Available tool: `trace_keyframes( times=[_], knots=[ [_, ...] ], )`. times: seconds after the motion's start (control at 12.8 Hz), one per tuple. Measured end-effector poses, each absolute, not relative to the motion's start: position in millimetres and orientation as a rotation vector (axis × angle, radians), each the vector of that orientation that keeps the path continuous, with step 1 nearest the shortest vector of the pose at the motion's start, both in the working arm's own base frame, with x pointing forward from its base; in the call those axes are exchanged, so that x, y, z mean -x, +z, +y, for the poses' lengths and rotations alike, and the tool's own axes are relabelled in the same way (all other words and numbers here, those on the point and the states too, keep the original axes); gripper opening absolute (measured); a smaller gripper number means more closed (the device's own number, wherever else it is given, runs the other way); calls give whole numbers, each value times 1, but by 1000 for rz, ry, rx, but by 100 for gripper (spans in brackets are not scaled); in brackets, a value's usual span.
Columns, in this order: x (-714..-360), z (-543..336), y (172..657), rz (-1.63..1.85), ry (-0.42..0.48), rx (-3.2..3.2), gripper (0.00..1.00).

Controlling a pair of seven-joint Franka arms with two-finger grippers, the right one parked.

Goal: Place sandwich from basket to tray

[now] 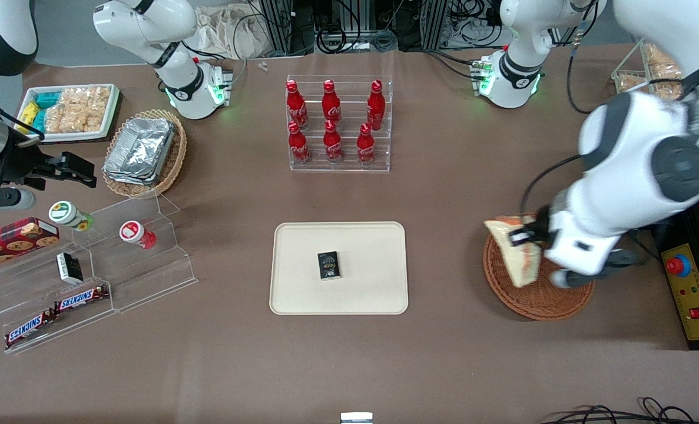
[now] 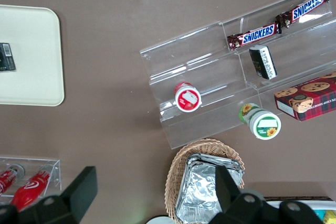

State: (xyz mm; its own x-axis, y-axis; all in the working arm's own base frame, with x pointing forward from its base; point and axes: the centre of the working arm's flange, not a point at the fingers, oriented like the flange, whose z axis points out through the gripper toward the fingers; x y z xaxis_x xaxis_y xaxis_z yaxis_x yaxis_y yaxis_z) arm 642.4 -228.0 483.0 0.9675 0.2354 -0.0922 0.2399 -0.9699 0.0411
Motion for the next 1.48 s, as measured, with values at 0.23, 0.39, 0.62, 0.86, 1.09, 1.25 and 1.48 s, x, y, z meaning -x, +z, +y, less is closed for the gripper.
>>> trace_keyframes(
  times=[0.23, 0.39, 0.62, 0.86, 1.09, 1.25, 1.48],
  knots=[
    [-644, -328, 404, 155, -154, -3073, 19],
    [-648, -367, 339, 99, -119, -3073, 19],
    [-642, -400, 262, 85, -106, -3094, 19],
    [-631, -419, 240, 55, -116, -3112, 19],
    [-628, -425, 241, 53, -106, -3115, 36],
    [-633, -424, 253, 62, -75, -3107, 58],
    [-640, -412, 315, 96, 33, -3102, 91]
  ],
)
